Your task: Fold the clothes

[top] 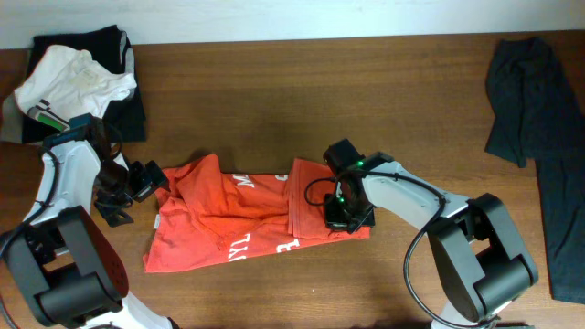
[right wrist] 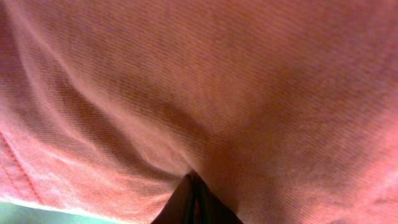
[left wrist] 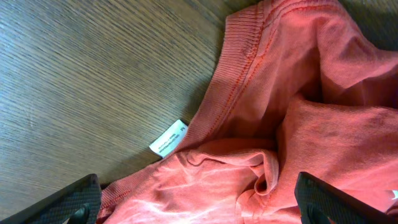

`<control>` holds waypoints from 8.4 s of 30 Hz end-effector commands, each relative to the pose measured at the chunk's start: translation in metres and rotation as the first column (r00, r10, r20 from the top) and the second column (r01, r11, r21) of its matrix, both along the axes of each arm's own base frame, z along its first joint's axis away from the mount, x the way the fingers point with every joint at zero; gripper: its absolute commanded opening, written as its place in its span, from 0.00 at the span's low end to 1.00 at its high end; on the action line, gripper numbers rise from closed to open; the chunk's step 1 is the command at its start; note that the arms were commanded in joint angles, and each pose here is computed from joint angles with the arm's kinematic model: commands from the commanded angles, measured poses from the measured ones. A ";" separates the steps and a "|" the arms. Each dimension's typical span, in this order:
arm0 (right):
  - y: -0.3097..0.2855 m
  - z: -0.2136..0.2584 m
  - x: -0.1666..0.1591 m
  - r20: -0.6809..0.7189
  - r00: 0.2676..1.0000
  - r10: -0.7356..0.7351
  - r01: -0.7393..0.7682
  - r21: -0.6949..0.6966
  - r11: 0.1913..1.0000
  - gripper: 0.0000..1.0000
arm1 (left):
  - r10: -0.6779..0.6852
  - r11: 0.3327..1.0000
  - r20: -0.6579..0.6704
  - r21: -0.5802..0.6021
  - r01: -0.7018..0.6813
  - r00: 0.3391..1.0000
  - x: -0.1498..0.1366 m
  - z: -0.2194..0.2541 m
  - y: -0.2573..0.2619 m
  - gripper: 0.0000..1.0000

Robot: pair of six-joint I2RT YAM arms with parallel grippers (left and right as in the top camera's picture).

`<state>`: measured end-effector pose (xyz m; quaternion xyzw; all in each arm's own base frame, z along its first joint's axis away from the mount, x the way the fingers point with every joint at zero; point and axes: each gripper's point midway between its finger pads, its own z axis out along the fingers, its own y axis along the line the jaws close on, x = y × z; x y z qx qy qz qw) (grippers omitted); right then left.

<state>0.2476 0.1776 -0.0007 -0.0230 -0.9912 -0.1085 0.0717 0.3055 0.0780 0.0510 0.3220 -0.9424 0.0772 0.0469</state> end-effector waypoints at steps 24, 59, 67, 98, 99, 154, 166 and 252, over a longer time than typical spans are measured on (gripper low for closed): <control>-0.047 0.107 0.051 0.143 0.986 0.089 -0.047 -0.276 0.960 0.99 | -0.291 0.849 0.078 -0.438 0.295 0.953 -0.002 -0.058 -0.076 0.99; -0.003 -0.008 0.031 0.016 0.999 0.029 -0.031 0.142 0.989 0.99 | -0.729 0.675 0.075 -0.083 0.733 0.680 -0.004 0.084 -0.304 0.00; -0.073 0.023 0.060 -0.028 0.995 -0.091 0.095 0.165 0.982 0.99 | -0.777 0.619 0.085 -0.080 0.782 0.624 -0.020 0.083 -0.328 0.60; -0.112 0.116 0.109 0.083 0.992 -0.099 0.083 0.183 0.980 0.99 | -0.811 0.469 0.290 -0.197 0.861 0.508 0.036 0.015 -0.321 0.54; -0.112 0.116 0.109 0.084 0.992 -0.099 0.083 0.183 0.980 0.99 | -0.811 0.467 0.292 -0.197 0.862 0.507 0.036 0.015 -0.322 0.47; -0.206 0.115 0.115 0.087 0.930 -0.358 0.340 0.169 0.925 0.98 | -0.761 0.602 -0.021 -0.394 0.694 0.648 -0.027 0.008 -0.235 0.48; -0.207 0.115 0.117 0.093 0.929 -0.359 0.340 0.170 0.925 0.99 | -0.812 0.486 0.161 -0.344 0.803 0.560 -0.050 0.075 -0.275 0.01; -0.200 0.064 0.089 0.019 0.939 -0.343 0.343 -0.033 0.939 0.99 | -0.691 0.585 0.324 -0.274 0.763 0.646 -0.002 -0.071 -0.238 0.11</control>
